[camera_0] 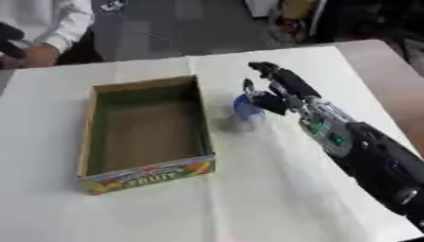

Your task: Pick up objects on the table and place them in the box.

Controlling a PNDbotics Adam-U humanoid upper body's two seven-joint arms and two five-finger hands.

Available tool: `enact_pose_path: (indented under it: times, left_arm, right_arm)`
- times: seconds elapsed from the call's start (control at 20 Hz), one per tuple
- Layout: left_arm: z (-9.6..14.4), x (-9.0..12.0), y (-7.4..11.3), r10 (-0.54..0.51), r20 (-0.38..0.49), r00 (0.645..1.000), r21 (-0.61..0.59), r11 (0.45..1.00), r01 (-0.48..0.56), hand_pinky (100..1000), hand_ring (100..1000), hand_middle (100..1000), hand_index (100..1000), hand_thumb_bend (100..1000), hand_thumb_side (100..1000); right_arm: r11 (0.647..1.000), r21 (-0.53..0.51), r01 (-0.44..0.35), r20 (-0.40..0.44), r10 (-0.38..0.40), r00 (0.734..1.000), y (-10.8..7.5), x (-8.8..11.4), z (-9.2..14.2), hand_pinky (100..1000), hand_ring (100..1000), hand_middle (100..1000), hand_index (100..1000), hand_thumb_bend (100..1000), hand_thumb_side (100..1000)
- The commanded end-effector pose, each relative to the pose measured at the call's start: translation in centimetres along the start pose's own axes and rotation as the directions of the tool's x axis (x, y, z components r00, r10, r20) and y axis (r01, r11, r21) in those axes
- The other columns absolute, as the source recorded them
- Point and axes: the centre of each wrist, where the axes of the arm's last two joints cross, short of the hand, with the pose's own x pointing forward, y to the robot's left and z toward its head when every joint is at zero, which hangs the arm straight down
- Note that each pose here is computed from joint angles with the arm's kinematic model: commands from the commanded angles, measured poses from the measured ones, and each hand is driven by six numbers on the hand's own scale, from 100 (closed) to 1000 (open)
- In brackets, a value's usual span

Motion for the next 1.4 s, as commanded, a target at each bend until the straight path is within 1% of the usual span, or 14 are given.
enact_pose_path:
  times: [0.05, 0.15, 0.25, 0.55, 0.9, 1.4]
  left_arm:
    - [-0.8, 0.6, 0.1, 0.004, 0.036, 0.999, 0.001, 1.0, -0.004, 496, 586, 830, 732, 100, 861]
    - [-0.9, 0.6, 0.1, 0.009, 0.042, 0.999, 0.008, 1.0, -0.009, 496, 586, 830, 732, 100, 861]
    - [-1.1, 0.6, 0.0, 0.013, 0.046, 0.999, 0.013, 1.0, -0.013, 496, 586, 830, 732, 100, 861]
    - [-1.6, 0.8, 0.0, 0.022, 0.059, 0.998, 0.026, 0.999, -0.023, 496, 586, 830, 732, 100, 861]
    - [-1.7, 0.8, -0.1, 0.03, 0.062, 0.998, 0.025, 0.999, -0.032, 496, 586, 831, 732, 100, 861]
    - [-1.8, 0.8, -0.1, 0.033, 0.062, 0.998, 0.024, 0.999, -0.035, 495, 587, 831, 732, 100, 861]
  right_arm:
    - [0.999, -0.032, 0.0, 0.003, 0.0, 1.0, -2.6, 0.0, -0.5, 674, 823, 915, 1000, 100, 987]
    - [1.0, -0.025, 0.006, 0.005, -0.006, 1.0, -3.0, 0.1, -0.6, 674, 824, 916, 1000, 100, 986]
    - [1.0, -0.011, 0.012, 0.009, -0.012, 1.0, -3.0, 0.3, -0.6, 675, 824, 920, 1000, 100, 981]
    - [1.0, 0.022, -0.002, 0.024, 0.002, 1.0, -2.3, 0.4, -0.7, 656, 816, 924, 1000, 104, 963]
    - [0.999, 0.048, -0.005, 0.057, 0.002, 0.998, -2.1, 0.9, -0.9, 660, 817, 931, 1000, 117, 988]
    - [0.996, 0.088, -0.016, 0.048, 0.012, 0.999, -1.0, 0.4, -0.9, 677, 821, 938, 1000, 122, 981]
